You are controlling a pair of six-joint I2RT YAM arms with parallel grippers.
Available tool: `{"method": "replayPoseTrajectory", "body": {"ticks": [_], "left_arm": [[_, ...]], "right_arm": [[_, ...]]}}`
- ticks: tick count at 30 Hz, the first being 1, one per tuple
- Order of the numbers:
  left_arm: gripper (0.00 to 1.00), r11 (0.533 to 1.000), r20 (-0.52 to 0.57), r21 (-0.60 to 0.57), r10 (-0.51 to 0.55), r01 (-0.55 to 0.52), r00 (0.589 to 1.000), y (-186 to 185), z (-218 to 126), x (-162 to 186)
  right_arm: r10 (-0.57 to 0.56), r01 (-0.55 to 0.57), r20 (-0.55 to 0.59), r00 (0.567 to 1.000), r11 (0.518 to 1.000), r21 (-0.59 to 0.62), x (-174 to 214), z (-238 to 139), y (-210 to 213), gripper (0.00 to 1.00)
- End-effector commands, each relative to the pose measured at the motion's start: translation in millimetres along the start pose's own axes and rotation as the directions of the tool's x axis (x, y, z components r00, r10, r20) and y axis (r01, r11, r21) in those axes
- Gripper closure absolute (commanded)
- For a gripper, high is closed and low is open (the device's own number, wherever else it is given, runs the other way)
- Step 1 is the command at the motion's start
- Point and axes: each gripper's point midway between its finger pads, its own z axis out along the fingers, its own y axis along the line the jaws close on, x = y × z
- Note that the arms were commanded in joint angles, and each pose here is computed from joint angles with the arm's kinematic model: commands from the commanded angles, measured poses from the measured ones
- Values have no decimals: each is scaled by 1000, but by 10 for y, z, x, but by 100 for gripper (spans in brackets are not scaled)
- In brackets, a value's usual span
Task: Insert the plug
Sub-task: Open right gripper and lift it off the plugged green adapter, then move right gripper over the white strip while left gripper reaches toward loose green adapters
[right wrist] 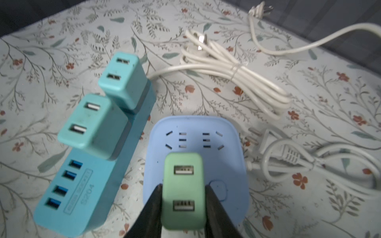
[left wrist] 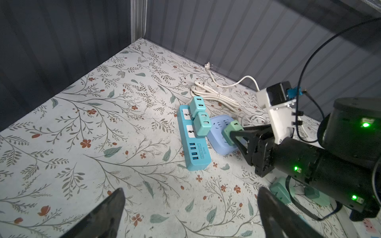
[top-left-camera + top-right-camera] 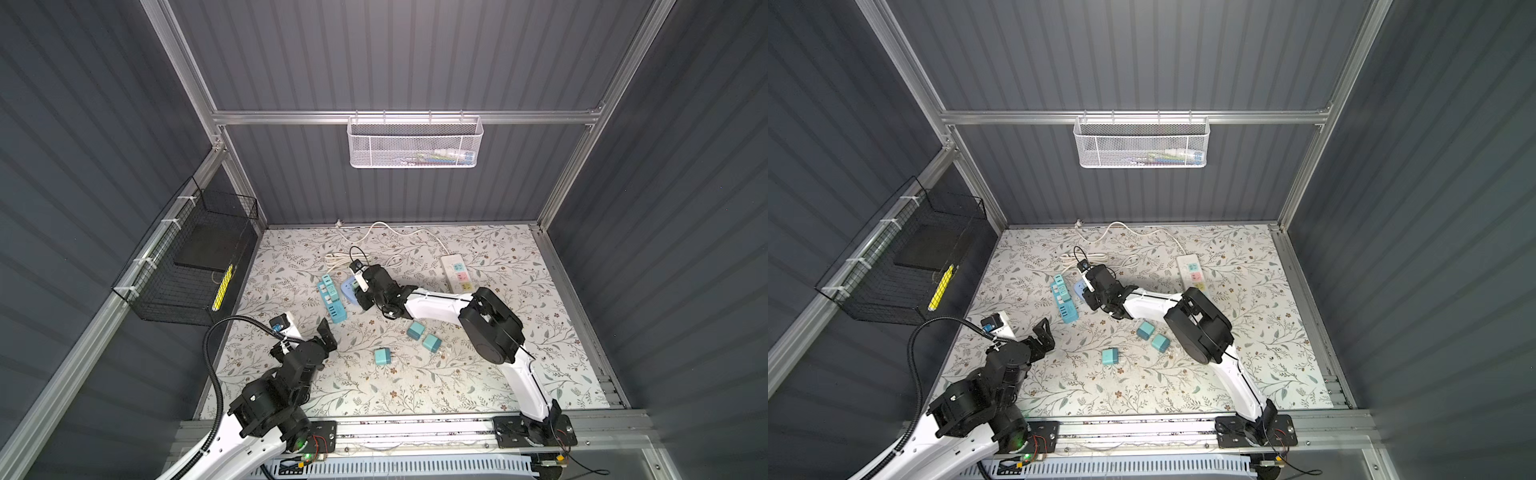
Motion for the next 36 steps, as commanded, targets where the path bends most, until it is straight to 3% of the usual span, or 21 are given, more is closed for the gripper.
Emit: {"method": "replayPoseTrajectory", "body": {"ticks": [1, 8, 14, 20, 21, 23, 26, 28, 32, 36], "left_arm": [[0, 1000, 31, -7, -29, 29, 999, 4, -40, -126], [0, 999, 33, 0, -32, 32, 999, -25, -41, -146], [0, 999, 25, 27, -23, 22, 999, -125, -29, -169], [0, 997, -6, 75, 7, -6, 1000, -360, 46, -146], [0, 996, -14, 90, 13, -12, 1000, -423, 67, -135], [0, 993, -29, 116, 31, -28, 999, -542, 109, -111], [0, 986, -49, 155, 68, -60, 996, -745, 186, -76], [0, 979, -61, 182, 106, -93, 993, -899, 245, -51], [0, 963, -90, 227, 169, -145, 981, -1159, 351, 19], [0, 942, -109, 279, 223, -185, 969, -1387, 410, 52]], "right_arm": [[-15, 14, -167, 986, 1000, -7, 587, 67, 0, 64], [-3, 3, -142, 990, 1000, -3, 500, 56, -3, 53], [17, -16, -45, 999, 1000, 14, 6, -478, -90, 49], [206, -191, -65, 976, 964, 186, 42, -1185, -850, 11], [254, -228, -85, 963, 944, 239, 151, -1318, -1048, 2], [364, -313, -112, 924, 893, 322, 356, -1585, -1439, 1], [543, -465, -161, 824, 811, 355, 756, -1861, -1886, 1], [616, -498, -195, 763, 753, 430, 1058, -2053, -2161, 1], [658, -476, -257, 708, 714, 514, 1363, -2155, -2454, 1], [669, -490, -269, 693, 710, 506, 1419, -2062, -2653, 1]]}}
